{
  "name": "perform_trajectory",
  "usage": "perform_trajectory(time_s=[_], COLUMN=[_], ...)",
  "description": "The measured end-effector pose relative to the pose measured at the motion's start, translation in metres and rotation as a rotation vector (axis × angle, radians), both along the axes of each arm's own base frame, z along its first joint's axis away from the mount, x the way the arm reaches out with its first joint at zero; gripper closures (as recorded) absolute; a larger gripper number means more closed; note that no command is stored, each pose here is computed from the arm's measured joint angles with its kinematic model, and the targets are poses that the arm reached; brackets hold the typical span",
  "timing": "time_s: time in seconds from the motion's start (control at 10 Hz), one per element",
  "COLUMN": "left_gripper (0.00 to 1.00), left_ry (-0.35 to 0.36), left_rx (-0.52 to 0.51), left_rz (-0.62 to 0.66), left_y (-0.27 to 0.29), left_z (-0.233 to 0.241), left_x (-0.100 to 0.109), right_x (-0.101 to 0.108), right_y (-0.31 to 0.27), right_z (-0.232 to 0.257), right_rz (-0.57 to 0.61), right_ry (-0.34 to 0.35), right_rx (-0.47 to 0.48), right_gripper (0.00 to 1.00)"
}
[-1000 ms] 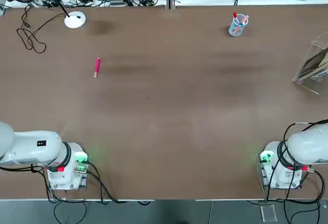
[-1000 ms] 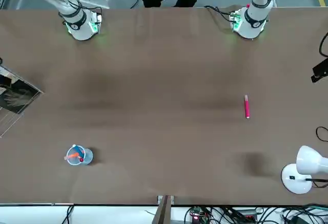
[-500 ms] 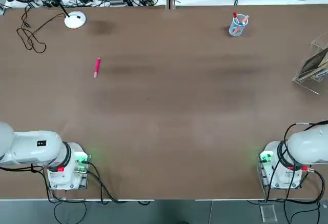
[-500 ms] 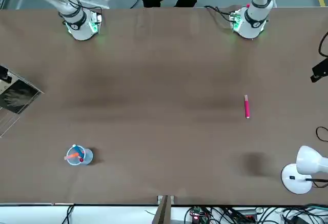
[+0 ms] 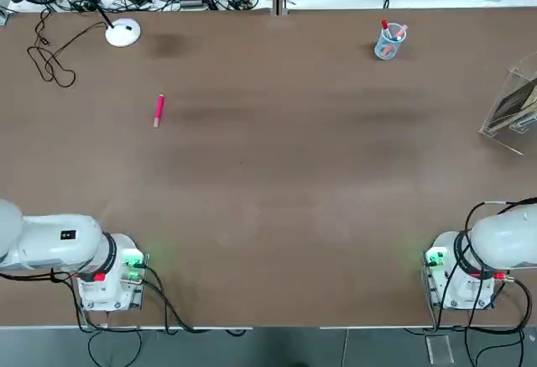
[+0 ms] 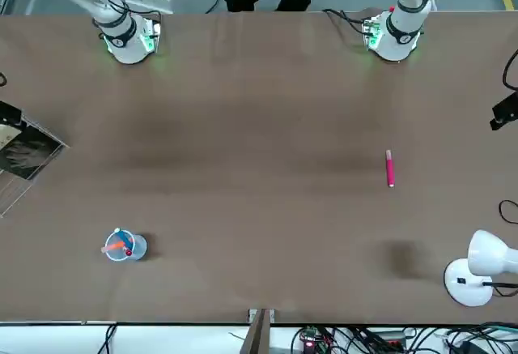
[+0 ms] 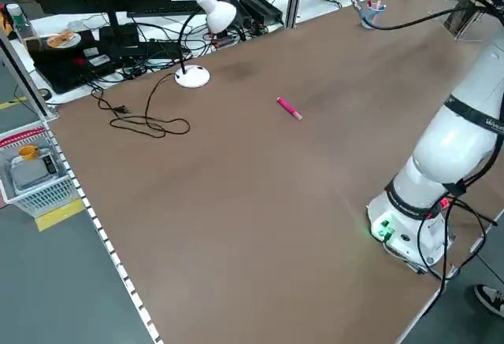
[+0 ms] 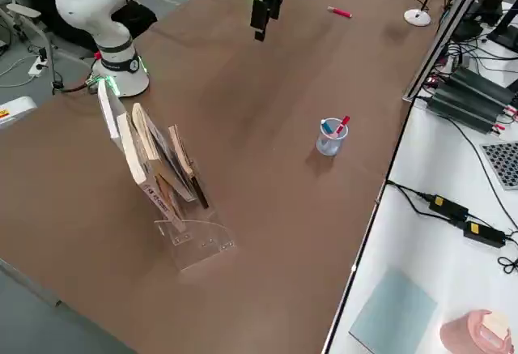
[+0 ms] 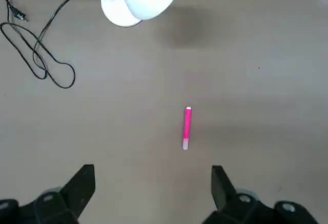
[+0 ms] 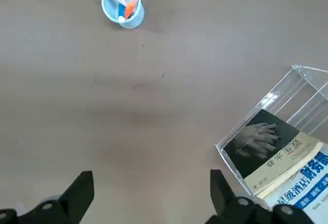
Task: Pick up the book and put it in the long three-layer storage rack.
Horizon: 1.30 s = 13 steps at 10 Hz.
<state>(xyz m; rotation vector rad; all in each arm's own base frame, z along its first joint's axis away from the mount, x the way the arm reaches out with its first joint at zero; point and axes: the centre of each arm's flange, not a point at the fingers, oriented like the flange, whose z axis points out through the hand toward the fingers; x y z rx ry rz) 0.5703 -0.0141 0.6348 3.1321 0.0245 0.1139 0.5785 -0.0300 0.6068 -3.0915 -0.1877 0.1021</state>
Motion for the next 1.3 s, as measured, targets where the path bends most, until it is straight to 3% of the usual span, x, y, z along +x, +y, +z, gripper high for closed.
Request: perform_trajectory(time_s=[1.3], left_gripper=[0.00], left_ry=[-0.003], left_rx=[0.000], left_rz=[0.000], left_y=[-0.0001], left_z=[0.0014], left_x=[0.0000], right_x=[-0.0005], right_y=[-0.0034], right_z=[-0.0010], right_rz=[0.054], right_ry=[0.003], right_rx=[-0.024], right_gripper=[0.00])
